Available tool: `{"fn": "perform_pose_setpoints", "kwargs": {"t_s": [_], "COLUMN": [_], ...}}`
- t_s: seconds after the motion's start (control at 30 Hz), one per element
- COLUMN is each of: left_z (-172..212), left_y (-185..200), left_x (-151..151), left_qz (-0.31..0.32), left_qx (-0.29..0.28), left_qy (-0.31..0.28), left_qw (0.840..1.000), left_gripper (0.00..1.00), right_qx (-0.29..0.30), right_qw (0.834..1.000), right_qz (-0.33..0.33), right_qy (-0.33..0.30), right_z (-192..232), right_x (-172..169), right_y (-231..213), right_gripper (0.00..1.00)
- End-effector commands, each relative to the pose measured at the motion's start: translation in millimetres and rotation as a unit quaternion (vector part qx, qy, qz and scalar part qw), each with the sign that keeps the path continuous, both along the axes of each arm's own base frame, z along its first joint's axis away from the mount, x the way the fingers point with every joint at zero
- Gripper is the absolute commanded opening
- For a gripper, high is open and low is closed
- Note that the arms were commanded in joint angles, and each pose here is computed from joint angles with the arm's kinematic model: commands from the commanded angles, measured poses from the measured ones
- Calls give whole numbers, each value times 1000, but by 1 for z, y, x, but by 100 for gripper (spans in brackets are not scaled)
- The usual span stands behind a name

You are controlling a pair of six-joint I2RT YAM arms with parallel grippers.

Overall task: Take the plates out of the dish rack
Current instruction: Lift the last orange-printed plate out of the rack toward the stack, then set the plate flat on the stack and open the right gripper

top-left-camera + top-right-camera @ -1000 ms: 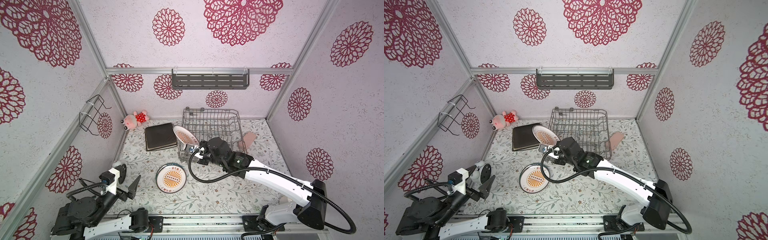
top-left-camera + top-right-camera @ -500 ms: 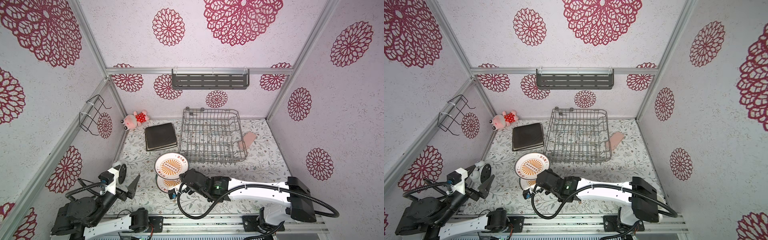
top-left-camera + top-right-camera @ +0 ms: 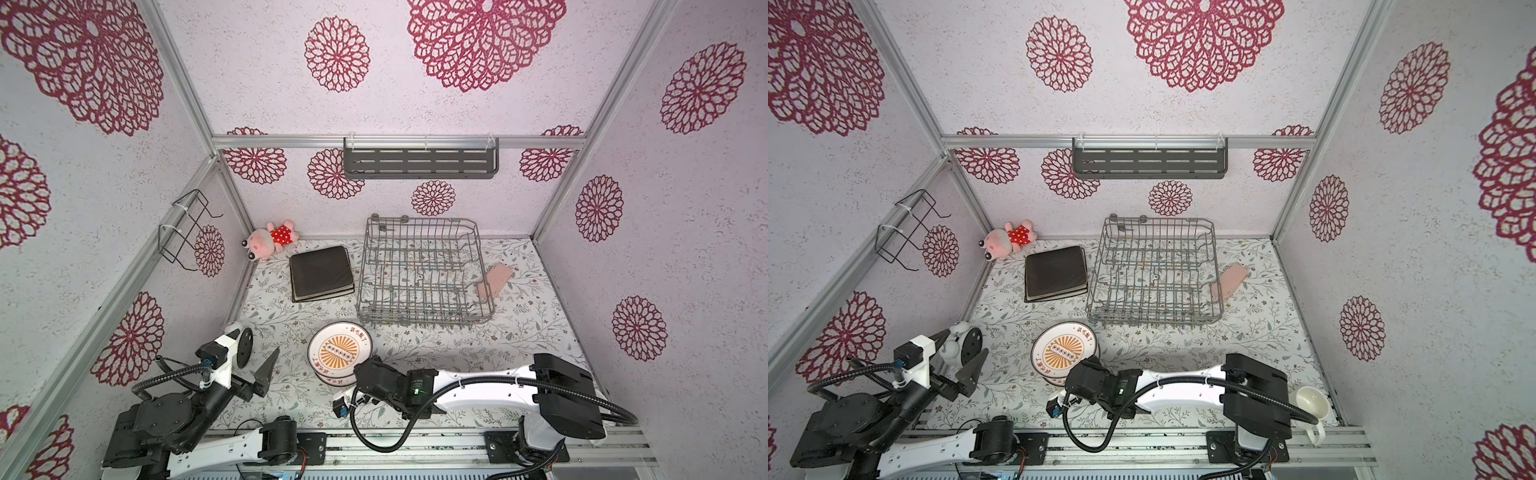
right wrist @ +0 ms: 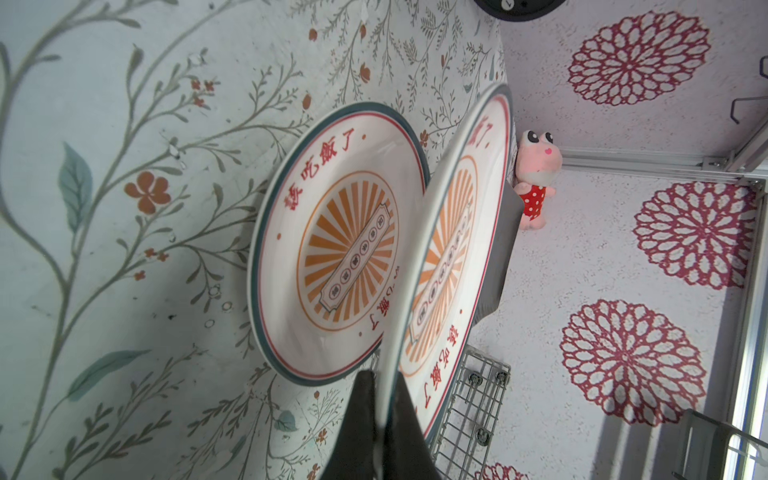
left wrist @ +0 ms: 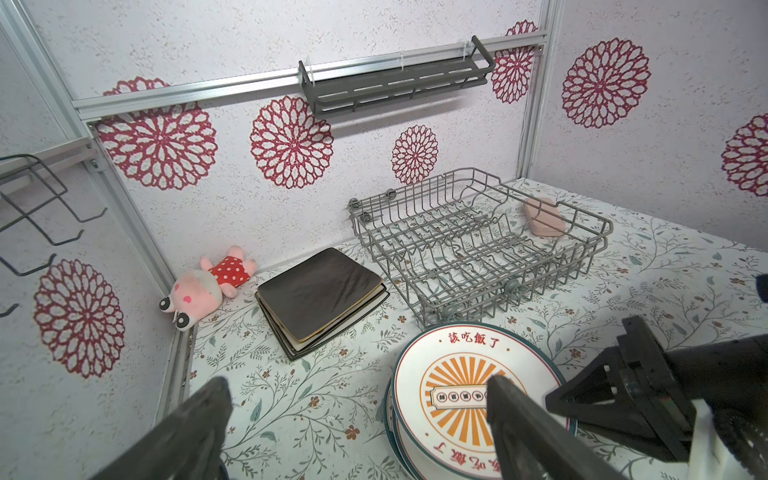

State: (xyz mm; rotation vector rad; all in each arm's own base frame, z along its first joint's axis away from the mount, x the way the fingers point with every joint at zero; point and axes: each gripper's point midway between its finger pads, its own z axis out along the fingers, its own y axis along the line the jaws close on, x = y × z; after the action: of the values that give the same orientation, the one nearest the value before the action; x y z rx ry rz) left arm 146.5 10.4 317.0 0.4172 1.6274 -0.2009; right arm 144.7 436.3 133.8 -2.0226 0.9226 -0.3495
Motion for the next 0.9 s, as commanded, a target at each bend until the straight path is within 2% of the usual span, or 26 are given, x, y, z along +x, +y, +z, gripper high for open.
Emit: {"fn": "perform_pose_setpoints", "kwargs": {"t_s": [0.0,0.13,0.4,0.87], "left_z": [2,0,-1,2], "left_y": [5,5,4,8], "left_x": [1,1,2,1], "left_qz": [-1,0,-3,-5], "left_qx": [-12,-12,-12,-20], "left_qy": [-1,2,3,5], "left_qw": [1000,1000,1000,1000], "left_gripper": [97,97,97,97], "right_qx": [44,57,47,-8], "right_qw": [999,998,999,1000], "right_qz": [-2,-1,0,1], "right_qy": [-19,-19,-17,-7], "right_z": [17,16,3,-21], "right_x": [2,2,2,1], "right_y": [14,17,20,16], "right_gripper": [0,0,0,2]}}
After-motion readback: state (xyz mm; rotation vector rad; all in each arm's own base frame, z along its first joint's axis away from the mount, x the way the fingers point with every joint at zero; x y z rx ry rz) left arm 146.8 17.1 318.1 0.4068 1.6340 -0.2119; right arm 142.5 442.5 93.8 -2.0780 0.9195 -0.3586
